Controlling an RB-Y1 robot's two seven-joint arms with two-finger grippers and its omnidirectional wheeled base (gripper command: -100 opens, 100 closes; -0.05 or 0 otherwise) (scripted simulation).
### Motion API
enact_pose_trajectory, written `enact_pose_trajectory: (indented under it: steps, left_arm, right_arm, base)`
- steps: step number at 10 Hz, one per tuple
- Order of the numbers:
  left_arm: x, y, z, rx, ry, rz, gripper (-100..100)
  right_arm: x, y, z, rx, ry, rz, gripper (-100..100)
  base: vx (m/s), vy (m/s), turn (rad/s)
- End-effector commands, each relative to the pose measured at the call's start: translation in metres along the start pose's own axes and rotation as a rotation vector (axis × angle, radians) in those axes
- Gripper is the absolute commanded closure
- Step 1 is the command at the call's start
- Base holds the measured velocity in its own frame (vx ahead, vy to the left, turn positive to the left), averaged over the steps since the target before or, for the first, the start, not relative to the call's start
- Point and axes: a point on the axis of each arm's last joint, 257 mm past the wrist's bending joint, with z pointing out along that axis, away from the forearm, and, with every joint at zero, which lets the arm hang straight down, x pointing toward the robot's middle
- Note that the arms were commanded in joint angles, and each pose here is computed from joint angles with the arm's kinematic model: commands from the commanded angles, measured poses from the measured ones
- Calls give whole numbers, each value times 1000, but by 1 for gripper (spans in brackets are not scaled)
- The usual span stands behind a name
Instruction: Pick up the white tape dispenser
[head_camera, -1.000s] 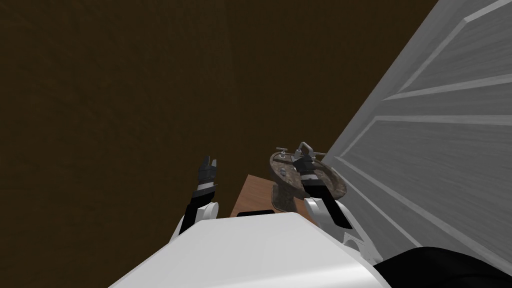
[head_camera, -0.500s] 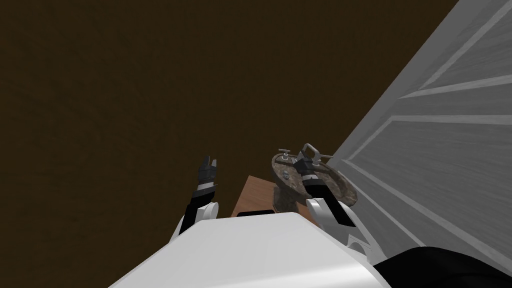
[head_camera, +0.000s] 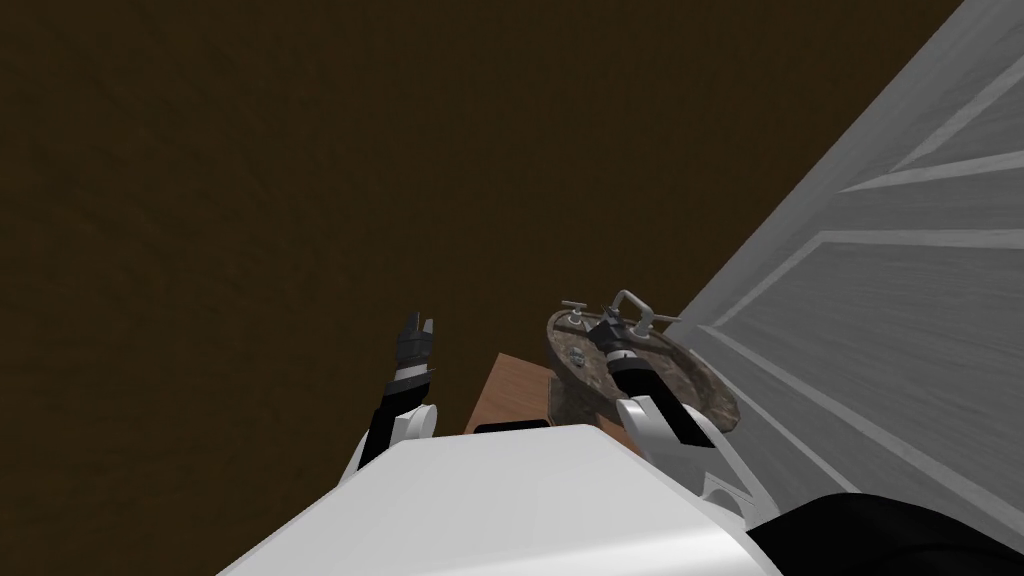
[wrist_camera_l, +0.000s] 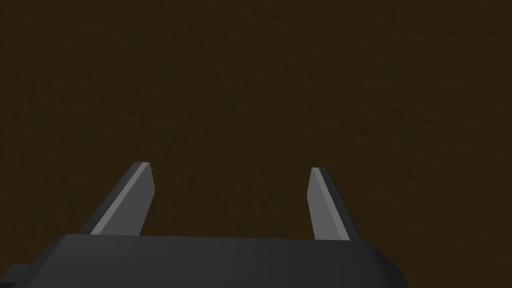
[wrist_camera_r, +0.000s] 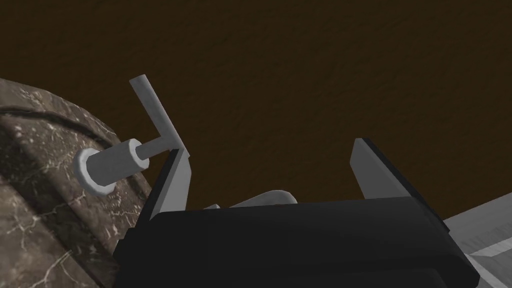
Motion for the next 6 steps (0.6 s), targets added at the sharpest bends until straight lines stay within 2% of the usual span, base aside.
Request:
enact_pose_trajectory:
  steps: [1, 3, 4, 6]
  left_arm:
    - [0, 0, 0, 0, 0, 0, 0]
    - [0, 0, 0, 0, 0, 0, 0]
    - [0, 0, 0, 0, 0, 0, 0]
    - [0, 0, 0, 0, 0, 0, 0]
  right_arm:
    - [-9, -8, -1, 39, -28, 49, -100]
    - [-15, -18, -2, 79, -53, 49, -100]
    - [-21, -21, -4, 100, -74, 94, -100]
    - [-26, -30, -5, 134, -96, 94, -100]
  base:
    - [106, 5, 48]
    - [53, 2, 10]
    - [55, 0, 42]
    - [44, 1, 13]
